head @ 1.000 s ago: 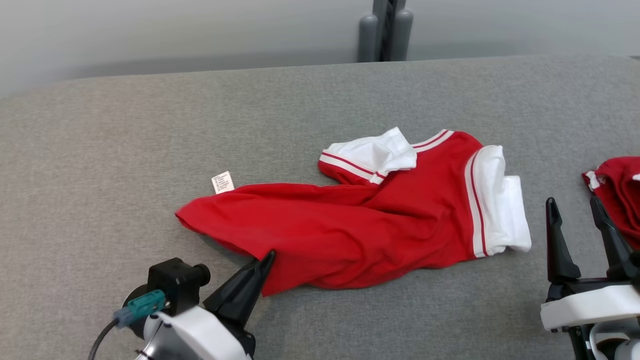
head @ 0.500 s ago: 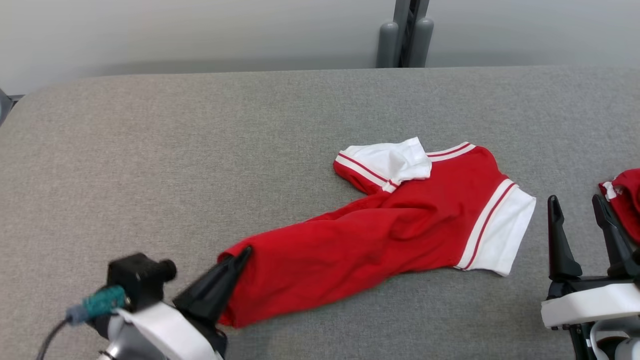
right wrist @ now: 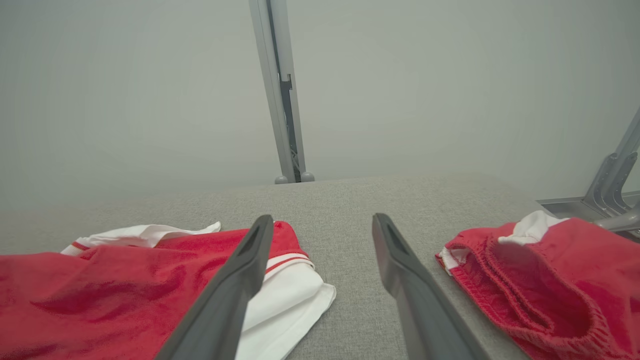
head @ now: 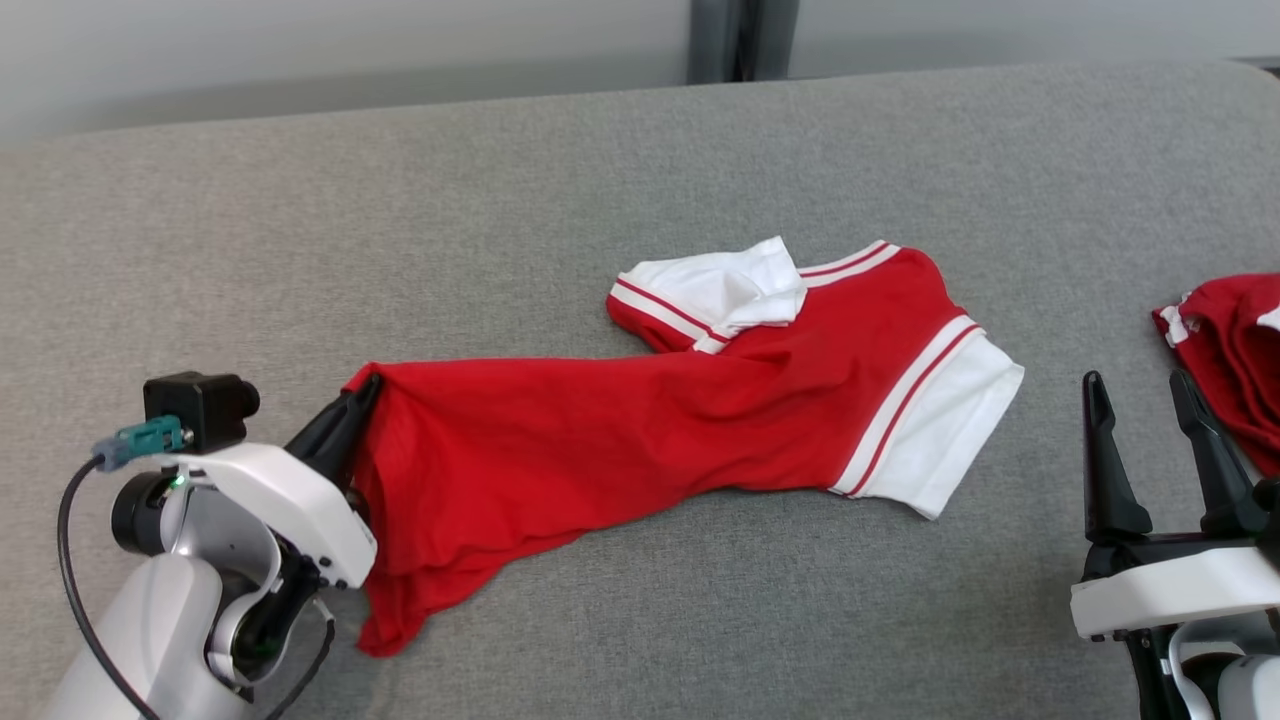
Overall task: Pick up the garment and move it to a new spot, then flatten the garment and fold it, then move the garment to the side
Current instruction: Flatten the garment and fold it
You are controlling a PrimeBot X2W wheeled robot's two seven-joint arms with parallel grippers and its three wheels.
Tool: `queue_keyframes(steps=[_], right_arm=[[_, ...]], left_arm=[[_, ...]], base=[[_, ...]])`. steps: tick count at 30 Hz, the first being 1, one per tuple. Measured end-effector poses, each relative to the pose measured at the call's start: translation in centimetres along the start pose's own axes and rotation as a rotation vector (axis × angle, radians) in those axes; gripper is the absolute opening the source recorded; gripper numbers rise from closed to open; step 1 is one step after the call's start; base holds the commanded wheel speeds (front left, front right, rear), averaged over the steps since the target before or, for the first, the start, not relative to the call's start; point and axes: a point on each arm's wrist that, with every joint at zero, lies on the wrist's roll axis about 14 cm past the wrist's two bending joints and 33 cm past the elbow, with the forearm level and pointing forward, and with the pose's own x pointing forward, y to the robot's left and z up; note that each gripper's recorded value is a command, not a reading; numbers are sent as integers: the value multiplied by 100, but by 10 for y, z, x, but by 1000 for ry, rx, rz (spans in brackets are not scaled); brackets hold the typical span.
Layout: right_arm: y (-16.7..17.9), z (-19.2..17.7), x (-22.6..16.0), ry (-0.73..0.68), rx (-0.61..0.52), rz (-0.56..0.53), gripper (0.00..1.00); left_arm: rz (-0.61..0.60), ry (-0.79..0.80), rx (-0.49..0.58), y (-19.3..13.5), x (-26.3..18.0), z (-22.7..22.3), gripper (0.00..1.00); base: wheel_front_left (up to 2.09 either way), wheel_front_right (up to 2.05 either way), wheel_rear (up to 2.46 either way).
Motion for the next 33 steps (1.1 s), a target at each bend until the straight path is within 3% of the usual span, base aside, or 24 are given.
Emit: queue_keyframes(steps=[1,2,3,4,5,15,26,33], right_arm=[[-2,-2,0,6,-1,-5,100],[-6,-7,-1,17,-1,-17,100],[-7,-8,-1,20,-1,-22,100],[-9,-8,-1,20,-1,-26,100],[-11,-9,-1,21,-1,-31,100],[-12,2,2,-23,-11,-36,100],[14,23,4,-71,-29,42,100],[22,23,-5,-61,-36,69,100]], left_arm=[[5,12,0,3,6,-3,0],[20,20,-6,8,15,-7,11],[20,25,-3,10,19,-9,38],[29,24,-2,13,22,-9,78],[41,9,1,17,24,-7,100],[231,-366,14,50,-1,54,100],[187,-661,145,11,-77,110,100],[203,-664,241,3,-109,99,100]], base=[[0,0,0],[0,0,0],[0,0,0],[0,0,0],[0,0,0],[0,0,0],[0,0,0],[0,0,0]])
